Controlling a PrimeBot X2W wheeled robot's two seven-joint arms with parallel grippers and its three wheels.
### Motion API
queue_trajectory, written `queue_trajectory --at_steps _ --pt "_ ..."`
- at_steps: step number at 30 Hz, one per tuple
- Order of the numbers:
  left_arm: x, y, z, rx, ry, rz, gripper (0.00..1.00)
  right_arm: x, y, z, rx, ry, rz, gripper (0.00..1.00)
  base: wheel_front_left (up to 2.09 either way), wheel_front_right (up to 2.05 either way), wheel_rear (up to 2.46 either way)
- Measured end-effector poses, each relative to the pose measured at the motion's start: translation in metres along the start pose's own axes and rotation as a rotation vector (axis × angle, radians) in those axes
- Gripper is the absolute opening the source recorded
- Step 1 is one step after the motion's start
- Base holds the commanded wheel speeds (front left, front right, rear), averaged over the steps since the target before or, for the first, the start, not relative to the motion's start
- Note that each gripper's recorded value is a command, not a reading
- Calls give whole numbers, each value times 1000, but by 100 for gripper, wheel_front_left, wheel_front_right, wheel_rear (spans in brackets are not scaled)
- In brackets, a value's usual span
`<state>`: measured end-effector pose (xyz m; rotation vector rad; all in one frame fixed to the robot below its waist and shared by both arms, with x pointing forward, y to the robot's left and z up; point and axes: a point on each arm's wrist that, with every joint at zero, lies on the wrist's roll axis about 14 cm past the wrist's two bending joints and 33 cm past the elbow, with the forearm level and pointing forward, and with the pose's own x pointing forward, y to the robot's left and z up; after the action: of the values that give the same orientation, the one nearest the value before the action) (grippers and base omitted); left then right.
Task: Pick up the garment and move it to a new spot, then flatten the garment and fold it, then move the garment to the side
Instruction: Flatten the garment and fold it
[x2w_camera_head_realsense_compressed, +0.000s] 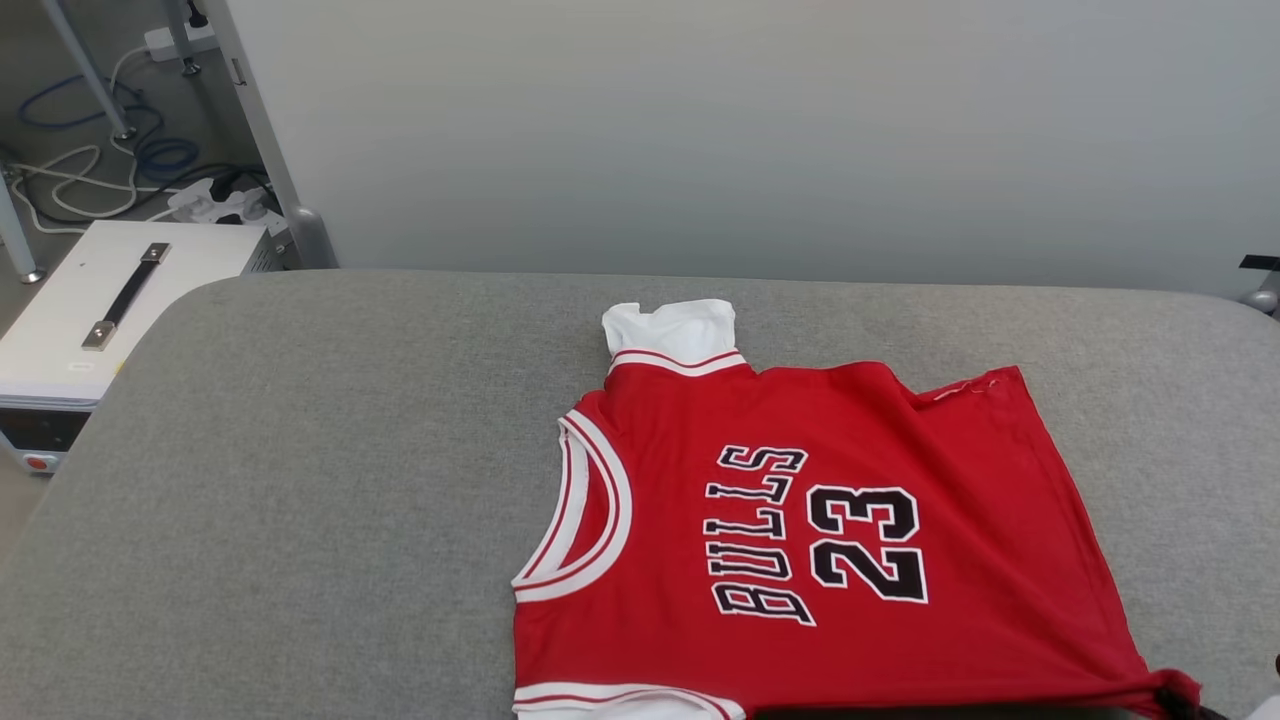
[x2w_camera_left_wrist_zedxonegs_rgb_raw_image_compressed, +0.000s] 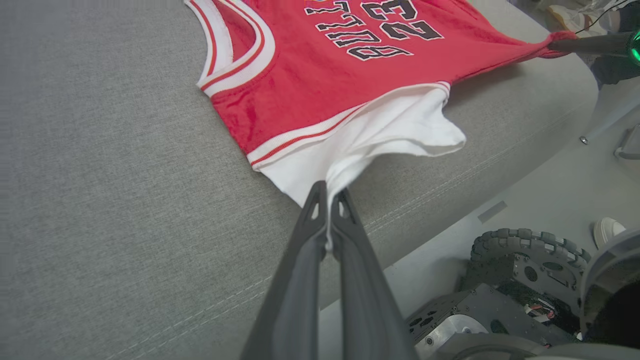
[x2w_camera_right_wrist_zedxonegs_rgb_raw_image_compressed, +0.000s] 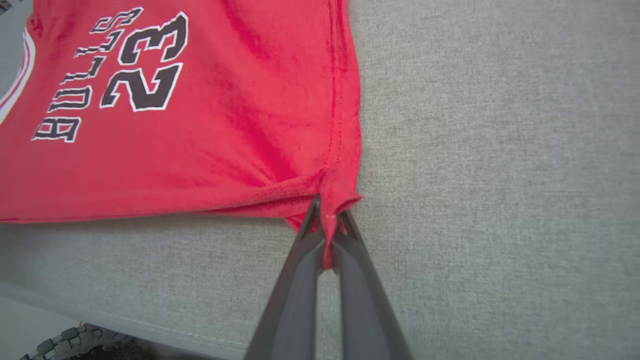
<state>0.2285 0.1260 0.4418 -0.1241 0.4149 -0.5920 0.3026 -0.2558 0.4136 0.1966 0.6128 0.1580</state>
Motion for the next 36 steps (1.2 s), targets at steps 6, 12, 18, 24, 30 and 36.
queue_trajectory --at_steps 6,12,18,24,30,36 --pt "12 16 43 56 -111 26 0 1 10 26 -29 -55 18 0 0 0 0" --pt "36 35 84 136 -167 30 0 15 19 48 -64 -52 28 0 0 0 0" --pt "68 55 94 184 -106 32 0 41 24 65 -107 -19 19 0 0 0 0" --pt "101 69 83 199 -16 15 0 67 22 68 -139 40 -1 0 0 0 0" --pt "124 78 61 198 61 -1 0 88 15 56 -142 112 -26 0 0 0 0" --pt "137 83 45 197 94 1 0 100 9 43 -151 169 -47 0 0 0 0"
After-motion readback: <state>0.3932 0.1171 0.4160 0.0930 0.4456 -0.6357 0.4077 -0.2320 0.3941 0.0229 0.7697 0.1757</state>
